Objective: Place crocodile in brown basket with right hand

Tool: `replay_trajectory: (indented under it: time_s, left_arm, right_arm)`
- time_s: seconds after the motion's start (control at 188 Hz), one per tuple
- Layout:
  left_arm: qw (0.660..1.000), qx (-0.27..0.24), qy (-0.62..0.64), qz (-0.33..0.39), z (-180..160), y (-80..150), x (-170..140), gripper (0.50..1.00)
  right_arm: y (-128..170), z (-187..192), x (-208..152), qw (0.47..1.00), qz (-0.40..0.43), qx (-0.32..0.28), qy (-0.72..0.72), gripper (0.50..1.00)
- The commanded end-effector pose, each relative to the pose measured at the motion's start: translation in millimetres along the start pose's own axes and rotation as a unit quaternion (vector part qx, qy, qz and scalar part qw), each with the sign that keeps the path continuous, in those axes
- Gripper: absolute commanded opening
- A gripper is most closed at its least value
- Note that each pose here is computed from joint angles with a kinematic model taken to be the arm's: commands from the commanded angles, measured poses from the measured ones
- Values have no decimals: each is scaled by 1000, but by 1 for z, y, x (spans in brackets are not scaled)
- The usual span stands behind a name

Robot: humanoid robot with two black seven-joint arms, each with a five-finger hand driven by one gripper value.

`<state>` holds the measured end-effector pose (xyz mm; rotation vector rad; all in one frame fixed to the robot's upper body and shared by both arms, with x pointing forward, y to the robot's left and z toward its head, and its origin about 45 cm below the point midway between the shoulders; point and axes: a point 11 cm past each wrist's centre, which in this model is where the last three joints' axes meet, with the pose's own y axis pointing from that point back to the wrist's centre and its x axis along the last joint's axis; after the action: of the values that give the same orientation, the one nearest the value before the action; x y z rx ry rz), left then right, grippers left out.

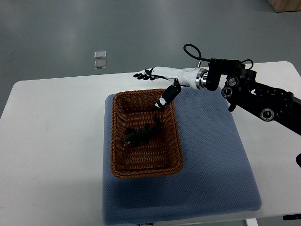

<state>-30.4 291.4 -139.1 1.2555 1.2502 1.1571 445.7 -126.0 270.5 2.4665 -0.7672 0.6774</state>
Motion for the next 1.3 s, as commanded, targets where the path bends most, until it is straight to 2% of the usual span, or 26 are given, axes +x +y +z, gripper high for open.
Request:
replay_trajectory:
  time_s: [0.0,0.096,0.223,0.35,0.483,0.924,1.295]
  left_arm:
    - [1000,0,0,0,0,0,0,1000]
    - [1000,0,0,1,0,0,1,1000]
    - [1000,0,0,1,0,0,1,1000]
    - [1000,0,-1,-1,0,0,-1,1000]
    - [1000,0,-2,-4,0,0,-3,1000]
    - [1000,0,-1,-4,0,0,-3,1000]
    - [1000,0,-1,-3,0,0,-2,1000]
  right_arm:
    - [9,2,20,990,53,41,-122,926]
    - [28,30,33,947,117,77,-289,926]
    - [53,51,52,870,182,136,-438,926]
    - [70,72,64,790,227,177,-542,926]
    - [74,96,55,727,248,187,-612,926]
    - [94,164,21,677,301,126,-660,926]
    - [98,172,9,672,298,122,-667,926]
